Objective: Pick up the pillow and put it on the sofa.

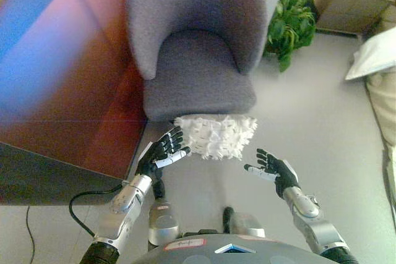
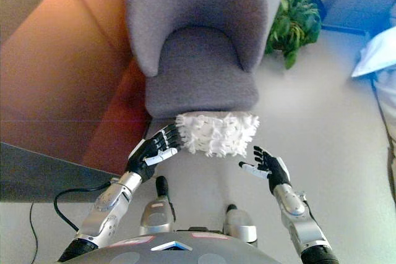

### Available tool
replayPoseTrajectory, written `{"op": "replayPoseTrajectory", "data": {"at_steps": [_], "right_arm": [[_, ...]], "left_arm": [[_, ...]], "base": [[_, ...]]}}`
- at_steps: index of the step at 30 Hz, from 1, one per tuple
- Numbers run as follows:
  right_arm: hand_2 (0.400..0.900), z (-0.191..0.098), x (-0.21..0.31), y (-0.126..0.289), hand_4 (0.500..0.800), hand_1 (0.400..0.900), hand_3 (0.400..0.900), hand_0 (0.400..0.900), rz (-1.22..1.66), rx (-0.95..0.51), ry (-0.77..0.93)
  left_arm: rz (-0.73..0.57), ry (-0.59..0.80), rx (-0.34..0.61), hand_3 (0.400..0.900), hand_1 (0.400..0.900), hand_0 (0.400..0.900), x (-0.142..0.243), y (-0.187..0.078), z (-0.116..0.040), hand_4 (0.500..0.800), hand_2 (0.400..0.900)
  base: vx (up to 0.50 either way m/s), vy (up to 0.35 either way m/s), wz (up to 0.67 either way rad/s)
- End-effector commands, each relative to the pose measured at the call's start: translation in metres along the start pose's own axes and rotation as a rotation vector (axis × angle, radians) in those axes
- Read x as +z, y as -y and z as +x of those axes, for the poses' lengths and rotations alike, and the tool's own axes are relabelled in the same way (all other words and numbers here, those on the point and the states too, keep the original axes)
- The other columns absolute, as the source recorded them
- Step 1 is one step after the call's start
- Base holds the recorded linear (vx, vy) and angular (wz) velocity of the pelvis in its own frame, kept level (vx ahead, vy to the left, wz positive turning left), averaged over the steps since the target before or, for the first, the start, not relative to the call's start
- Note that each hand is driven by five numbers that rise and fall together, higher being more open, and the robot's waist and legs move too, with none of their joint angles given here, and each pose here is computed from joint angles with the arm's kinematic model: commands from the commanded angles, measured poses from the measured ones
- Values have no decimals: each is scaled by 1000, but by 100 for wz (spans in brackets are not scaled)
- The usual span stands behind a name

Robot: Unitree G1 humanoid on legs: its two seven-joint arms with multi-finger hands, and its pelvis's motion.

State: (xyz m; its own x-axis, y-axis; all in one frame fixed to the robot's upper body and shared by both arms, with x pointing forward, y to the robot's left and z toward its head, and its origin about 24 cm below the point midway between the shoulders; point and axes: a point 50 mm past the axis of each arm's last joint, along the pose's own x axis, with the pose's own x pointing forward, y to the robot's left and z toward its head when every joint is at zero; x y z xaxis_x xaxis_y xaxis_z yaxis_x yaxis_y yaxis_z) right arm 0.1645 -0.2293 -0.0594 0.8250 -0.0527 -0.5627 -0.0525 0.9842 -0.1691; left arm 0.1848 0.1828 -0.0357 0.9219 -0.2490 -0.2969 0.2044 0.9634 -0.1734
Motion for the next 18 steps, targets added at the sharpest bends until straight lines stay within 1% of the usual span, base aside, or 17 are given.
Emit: {"op": "replayPoseTrajectory", "data": {"at_steps": [1, 3, 6, 7, 9, 11, 14, 18], "right_arm": [[900, -5, 47, -4, 800, 900, 900, 900, 1, 15, 236], [900, -5, 47, -7, 800, 900, 900, 900, 19, 8, 238], [900, -5, 47, -14, 800, 900, 900, 900, 38, -5, 237], [900, -3, 49, -18, 800, 900, 900, 900, 41, -9, 241], [900, -2, 53, -21, 800, 900, 900, 900, 36, -15, 264], [900, 0, 56, -20, 800, 900, 900, 900, 5, -46, 291], [900, 4, 60, -14, 800, 900, 900, 900, 18, -68, 315], [900, 1, 63, -11, 800, 900, 900, 900, 25, -91, 330]], "left_arm": [[94, 226, -35, 900, 900, 900, 51, -13, 0, 800, 900], [89, 214, -27, 900, 900, 900, 51, -16, -1, 800, 900], [115, 197, -11, 900, 900, 900, 51, -20, -2, 800, 900], [115, 195, 4, 900, 900, 900, 53, -21, -1, 800, 900], [113, 202, 0, 900, 900, 900, 58, -22, 0, 800, 900], [129, 212, -21, 900, 900, 900, 62, -21, 2, 800, 900], [140, 230, -10, 900, 900, 900, 70, -22, 8, 800, 900], [148, 225, -2, 900, 900, 900, 68, -20, 6, 800, 900]], "base": [[378, 250, 34], [429, 269, 12], [423, 277, 7], [293, 140, 8], [296, 7, 18], [237, -113, 24], [263, -228, 21], [315, -320, 59]]}}
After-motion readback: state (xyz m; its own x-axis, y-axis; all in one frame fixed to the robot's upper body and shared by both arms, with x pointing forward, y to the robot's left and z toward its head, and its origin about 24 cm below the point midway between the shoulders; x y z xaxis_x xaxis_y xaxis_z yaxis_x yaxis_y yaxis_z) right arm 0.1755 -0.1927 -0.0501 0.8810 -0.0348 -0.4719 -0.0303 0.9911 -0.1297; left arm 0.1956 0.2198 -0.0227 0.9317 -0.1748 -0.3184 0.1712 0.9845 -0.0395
